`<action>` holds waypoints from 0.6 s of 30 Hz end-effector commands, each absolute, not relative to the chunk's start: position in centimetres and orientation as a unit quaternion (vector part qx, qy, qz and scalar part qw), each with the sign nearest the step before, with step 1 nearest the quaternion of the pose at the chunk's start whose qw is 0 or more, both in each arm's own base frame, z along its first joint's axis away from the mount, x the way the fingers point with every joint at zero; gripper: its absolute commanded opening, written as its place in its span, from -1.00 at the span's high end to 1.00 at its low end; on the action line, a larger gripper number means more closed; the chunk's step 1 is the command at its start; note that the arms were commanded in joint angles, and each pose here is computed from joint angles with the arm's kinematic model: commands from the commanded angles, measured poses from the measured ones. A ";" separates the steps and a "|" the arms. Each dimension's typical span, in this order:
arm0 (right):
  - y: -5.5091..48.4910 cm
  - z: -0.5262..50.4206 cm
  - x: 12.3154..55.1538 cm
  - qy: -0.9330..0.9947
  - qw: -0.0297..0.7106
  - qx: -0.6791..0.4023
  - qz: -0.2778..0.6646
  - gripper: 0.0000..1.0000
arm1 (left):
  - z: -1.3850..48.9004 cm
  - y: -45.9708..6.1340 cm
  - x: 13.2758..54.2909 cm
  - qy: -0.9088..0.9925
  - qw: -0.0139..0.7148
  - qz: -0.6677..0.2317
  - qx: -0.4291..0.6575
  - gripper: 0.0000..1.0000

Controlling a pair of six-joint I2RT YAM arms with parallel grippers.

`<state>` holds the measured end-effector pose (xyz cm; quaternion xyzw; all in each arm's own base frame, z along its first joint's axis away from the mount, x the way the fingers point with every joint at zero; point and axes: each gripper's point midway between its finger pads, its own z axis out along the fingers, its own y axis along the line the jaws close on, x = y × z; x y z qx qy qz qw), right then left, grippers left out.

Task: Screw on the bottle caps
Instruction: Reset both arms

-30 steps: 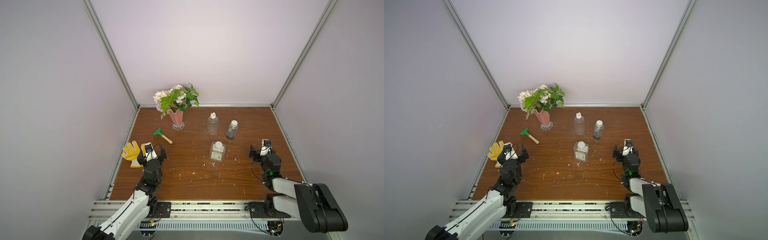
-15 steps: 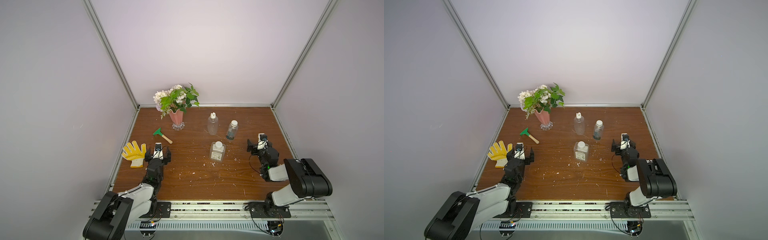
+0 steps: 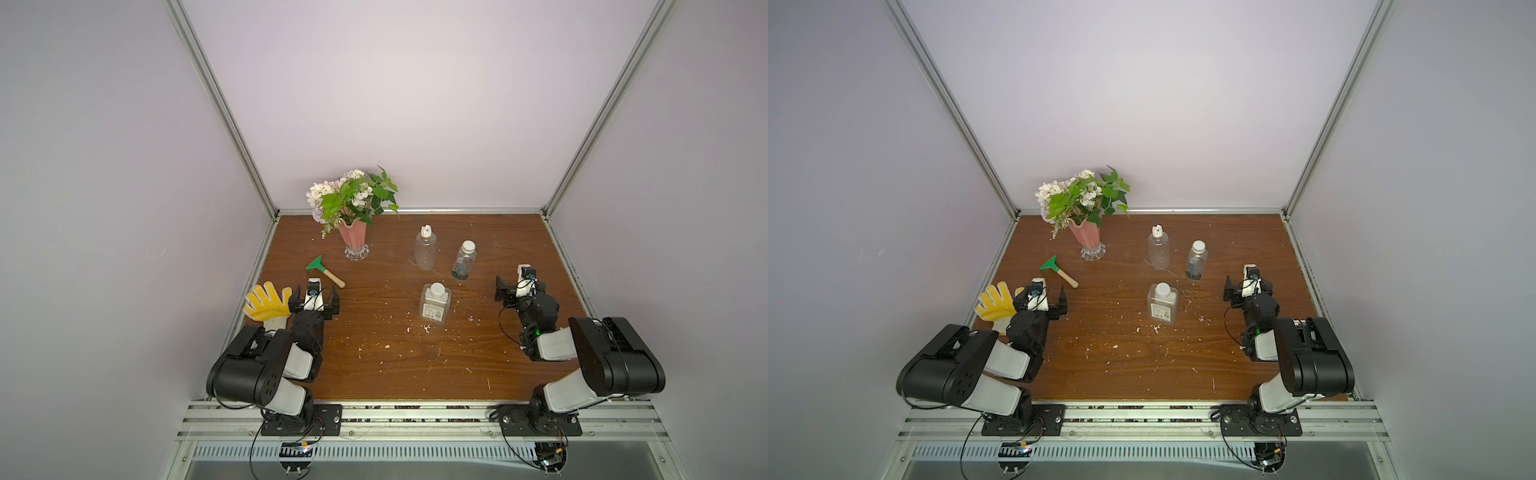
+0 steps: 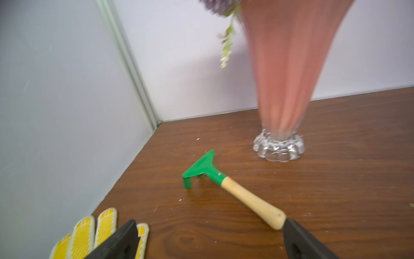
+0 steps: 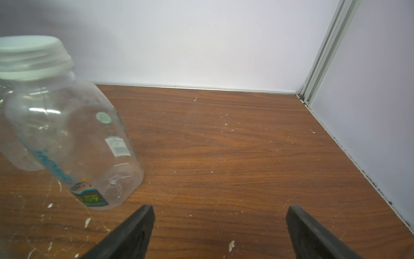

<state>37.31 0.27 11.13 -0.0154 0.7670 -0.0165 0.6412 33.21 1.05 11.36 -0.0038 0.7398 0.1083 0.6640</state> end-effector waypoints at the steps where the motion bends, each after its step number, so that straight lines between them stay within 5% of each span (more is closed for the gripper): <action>1: 0.2 12.2 37.5 0.756 0.654 -0.010 -0.013 -0.98 | 12.9 1.7 34.8 0.726 0.680 0.091 -0.037 -0.99; 18: 0.2 12.2 37.5 0.756 0.654 -0.010 -0.013 -0.98 | 12.2 2.0 37.1 0.752 0.656 0.067 -0.030 -0.99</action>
